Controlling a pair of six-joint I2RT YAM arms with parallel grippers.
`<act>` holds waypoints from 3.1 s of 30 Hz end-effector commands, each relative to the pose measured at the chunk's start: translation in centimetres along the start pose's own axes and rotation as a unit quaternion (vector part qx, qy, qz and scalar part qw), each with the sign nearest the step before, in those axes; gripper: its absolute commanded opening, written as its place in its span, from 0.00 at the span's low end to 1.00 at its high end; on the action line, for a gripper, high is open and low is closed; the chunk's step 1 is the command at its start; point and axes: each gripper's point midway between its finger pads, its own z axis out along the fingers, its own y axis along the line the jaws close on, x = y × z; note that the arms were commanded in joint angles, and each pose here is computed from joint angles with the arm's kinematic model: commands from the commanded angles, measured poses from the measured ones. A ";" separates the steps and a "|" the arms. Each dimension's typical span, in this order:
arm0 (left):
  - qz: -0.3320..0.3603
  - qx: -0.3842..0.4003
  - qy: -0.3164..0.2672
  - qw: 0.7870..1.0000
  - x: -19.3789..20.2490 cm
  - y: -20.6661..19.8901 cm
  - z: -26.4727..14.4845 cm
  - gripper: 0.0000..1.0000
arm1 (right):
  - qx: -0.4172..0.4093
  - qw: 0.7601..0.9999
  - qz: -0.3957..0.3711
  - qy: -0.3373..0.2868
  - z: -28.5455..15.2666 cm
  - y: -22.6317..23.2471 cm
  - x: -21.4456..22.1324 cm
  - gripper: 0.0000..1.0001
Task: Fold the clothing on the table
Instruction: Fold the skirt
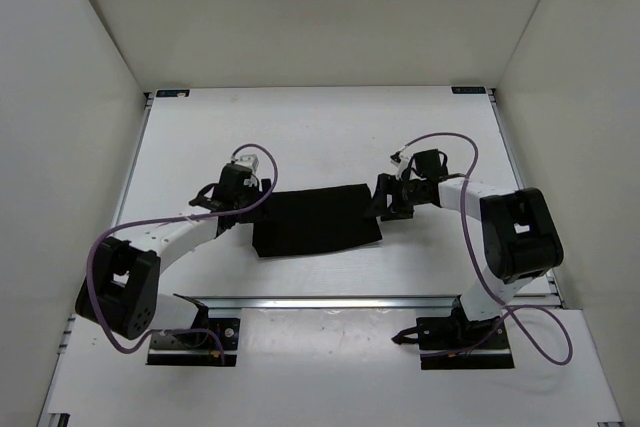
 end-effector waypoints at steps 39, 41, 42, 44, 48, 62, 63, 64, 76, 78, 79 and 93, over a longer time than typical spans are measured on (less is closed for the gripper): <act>-0.091 0.112 0.042 0.989 1.0 -7.1 8.0 0.00 | 0.079 0.984 -0.160 0.010 1.0 6.8 -10.5 0.00; -0.098 0.124 0.040 0.987 0.5 -8.0 8.3 0.00 | 0.090 0.979 -0.185 0.019 1.5 8.1 -10.9 0.00; -0.099 0.125 0.046 0.986 1.0 -8.1 8.7 0.00 | 0.097 0.976 -0.192 0.035 2.3 8.3 -10.3 0.00; -0.098 0.129 0.045 0.986 0.8 -8.6 8.9 0.00 | 0.083 0.973 -0.211 0.038 3.2 10.4 -10.3 0.00; -0.103 0.131 0.040 0.985 0.7 -8.2 8.9 0.00 | 0.060 0.975 -0.209 0.047 4.4 12.7 -10.1 0.00; -0.117 0.127 0.041 0.984 1.5 -6.2 8.3 0.00 | 0.034 0.977 -0.178 0.111 9.7 14.3 -6.3 0.25; -0.116 0.132 0.040 0.984 1.3 -6.4 8.2 0.00 | 0.025 0.978 -0.184 0.091 9.2 14.9 -7.2 0.35; -0.117 0.131 0.038 0.984 1.2 -6.3 8.2 0.00 | 0.019 0.980 -0.180 0.083 8.7 15.3 -7.3 0.40; -0.118 0.133 0.049 0.983 1.6 -5.7 8.4 0.03 | -0.002 0.985 -0.151 -0.078 0.4 15.8 -12.0 0.49; -0.119 0.135 0.049 0.982 1.4 -5.9 8.4 0.03 | 0.014 0.990 -0.122 -0.063 0.8 13.1 -10.6 0.42; -0.121 0.135 0.049 0.982 1.3 -5.8 8.4 0.03 | 0.023 0.991 -0.117 -0.062 0.9 12.3 -10.3 0.39; -0.126 0.143 0.056 0.980 1.0 -6.0 7.9 0.15 | -0.029 0.986 -0.152 0.069 8.7 13.8 -3.6 0.08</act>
